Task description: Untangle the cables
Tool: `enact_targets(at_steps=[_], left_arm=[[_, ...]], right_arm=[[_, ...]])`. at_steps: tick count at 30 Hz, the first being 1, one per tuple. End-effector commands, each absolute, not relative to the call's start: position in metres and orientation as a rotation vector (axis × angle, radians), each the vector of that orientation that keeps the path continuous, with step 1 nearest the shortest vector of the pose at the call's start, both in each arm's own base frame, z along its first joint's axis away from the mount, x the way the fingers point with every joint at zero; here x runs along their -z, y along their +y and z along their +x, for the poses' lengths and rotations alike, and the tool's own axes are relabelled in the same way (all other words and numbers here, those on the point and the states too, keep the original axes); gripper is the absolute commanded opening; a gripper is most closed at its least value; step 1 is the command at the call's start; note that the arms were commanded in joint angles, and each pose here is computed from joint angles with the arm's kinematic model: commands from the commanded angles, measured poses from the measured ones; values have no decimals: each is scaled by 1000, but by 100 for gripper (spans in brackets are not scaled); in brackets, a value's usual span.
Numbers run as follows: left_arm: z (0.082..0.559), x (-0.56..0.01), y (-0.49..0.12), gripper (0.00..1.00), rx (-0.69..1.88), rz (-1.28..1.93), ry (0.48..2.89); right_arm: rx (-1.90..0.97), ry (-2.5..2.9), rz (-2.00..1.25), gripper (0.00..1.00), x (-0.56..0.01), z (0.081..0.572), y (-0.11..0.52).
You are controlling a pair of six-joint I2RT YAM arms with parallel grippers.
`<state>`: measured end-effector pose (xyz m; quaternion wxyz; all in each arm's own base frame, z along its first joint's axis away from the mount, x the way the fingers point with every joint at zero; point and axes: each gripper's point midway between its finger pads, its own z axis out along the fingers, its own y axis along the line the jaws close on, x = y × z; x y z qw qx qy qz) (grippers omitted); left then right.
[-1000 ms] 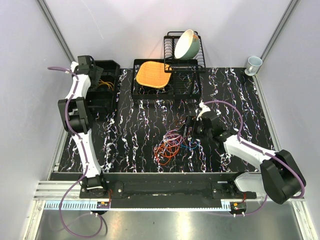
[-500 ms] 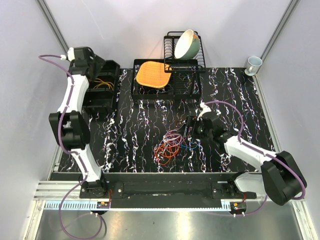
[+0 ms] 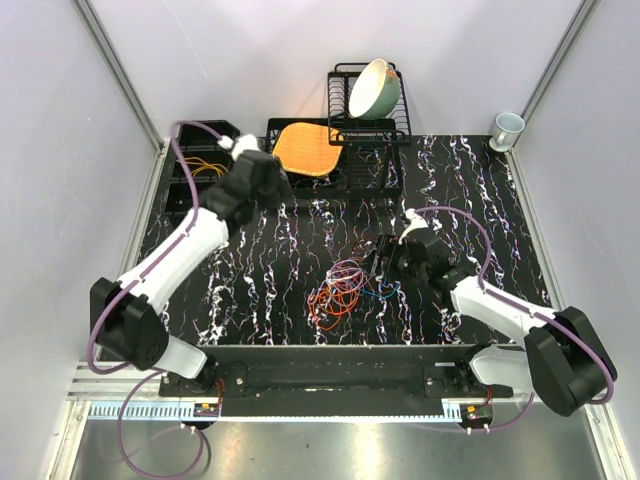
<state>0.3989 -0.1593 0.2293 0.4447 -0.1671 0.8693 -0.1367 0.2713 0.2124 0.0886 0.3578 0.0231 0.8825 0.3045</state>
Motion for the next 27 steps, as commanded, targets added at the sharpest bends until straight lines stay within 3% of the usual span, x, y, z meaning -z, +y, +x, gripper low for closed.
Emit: enact_targets(at_steps=[1,12,22,27], left_arm=[[358,-221,-186,72,289,-167,2170],[265,-177,-298,61,553,321,2272],[264,-162,-368,49,672,561,2315],[250,-151,-389,49,720,629,2331]], right_arm=[[-756,2222,131,80,-98,275,201],[-762,2171,167,80,-106,271,194],[-700,2112,297,79,-112,272,174],[-658,2099,374,80,-111,274,162]])
